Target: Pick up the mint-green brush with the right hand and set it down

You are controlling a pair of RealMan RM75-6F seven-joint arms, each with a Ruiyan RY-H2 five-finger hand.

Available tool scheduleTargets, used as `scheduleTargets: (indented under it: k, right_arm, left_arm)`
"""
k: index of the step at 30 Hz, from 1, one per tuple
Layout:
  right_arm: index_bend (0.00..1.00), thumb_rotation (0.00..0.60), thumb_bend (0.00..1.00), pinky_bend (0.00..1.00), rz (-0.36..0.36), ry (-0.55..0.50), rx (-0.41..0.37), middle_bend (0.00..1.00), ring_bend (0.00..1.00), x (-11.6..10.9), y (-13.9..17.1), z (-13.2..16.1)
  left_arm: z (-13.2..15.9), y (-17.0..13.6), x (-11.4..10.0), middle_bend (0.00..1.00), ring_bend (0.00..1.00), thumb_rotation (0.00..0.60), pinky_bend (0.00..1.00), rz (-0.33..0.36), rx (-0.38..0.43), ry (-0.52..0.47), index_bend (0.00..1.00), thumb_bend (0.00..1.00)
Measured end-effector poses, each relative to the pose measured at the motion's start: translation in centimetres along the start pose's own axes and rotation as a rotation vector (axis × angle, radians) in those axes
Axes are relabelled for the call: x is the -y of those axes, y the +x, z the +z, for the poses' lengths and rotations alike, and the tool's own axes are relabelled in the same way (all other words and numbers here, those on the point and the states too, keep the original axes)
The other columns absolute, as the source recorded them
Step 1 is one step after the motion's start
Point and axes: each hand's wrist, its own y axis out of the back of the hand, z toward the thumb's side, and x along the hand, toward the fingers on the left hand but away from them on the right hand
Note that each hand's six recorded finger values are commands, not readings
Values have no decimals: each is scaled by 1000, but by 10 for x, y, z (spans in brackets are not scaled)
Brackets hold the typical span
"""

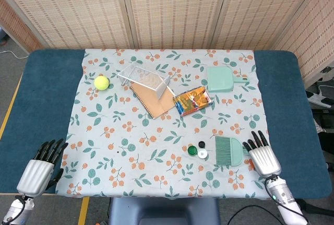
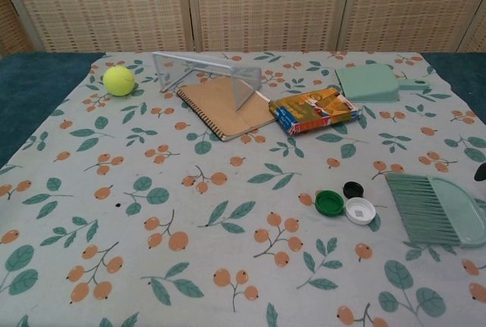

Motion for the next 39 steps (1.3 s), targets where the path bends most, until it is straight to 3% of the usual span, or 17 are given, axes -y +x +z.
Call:
scheduleTargets:
  k: [10,19,28,36,39]
  right_arm:
    - [361,600,219,0,36,-7,57,343,101,15,-7,-9]
    - [383,600,229,0,62,-1,59,355,113,21,-12,-6]
    - [478,600,241,0,62,-2,60,418,168,20,-12,-2]
    - [485,600,241,0,85,11,65,430,187,25,-13,-1]
    - [559,600,261,0,84,8,64,478,237,25,-13,1]
  left_arm:
    - [0,-1,-1,0,0,600,89,0,1,-2,0,426]
    - [-1,0,0,0,0,600,89,-1,0,0,0,427]
    - [-1,0,0,0,0,600,89,-3,0,-1,0,425]
    - [-2,0,0,0,0,600,89,-3,-4,1,0,426]
    - [-2,0,0,0,0,600,89,-3,-5,1,0,426]
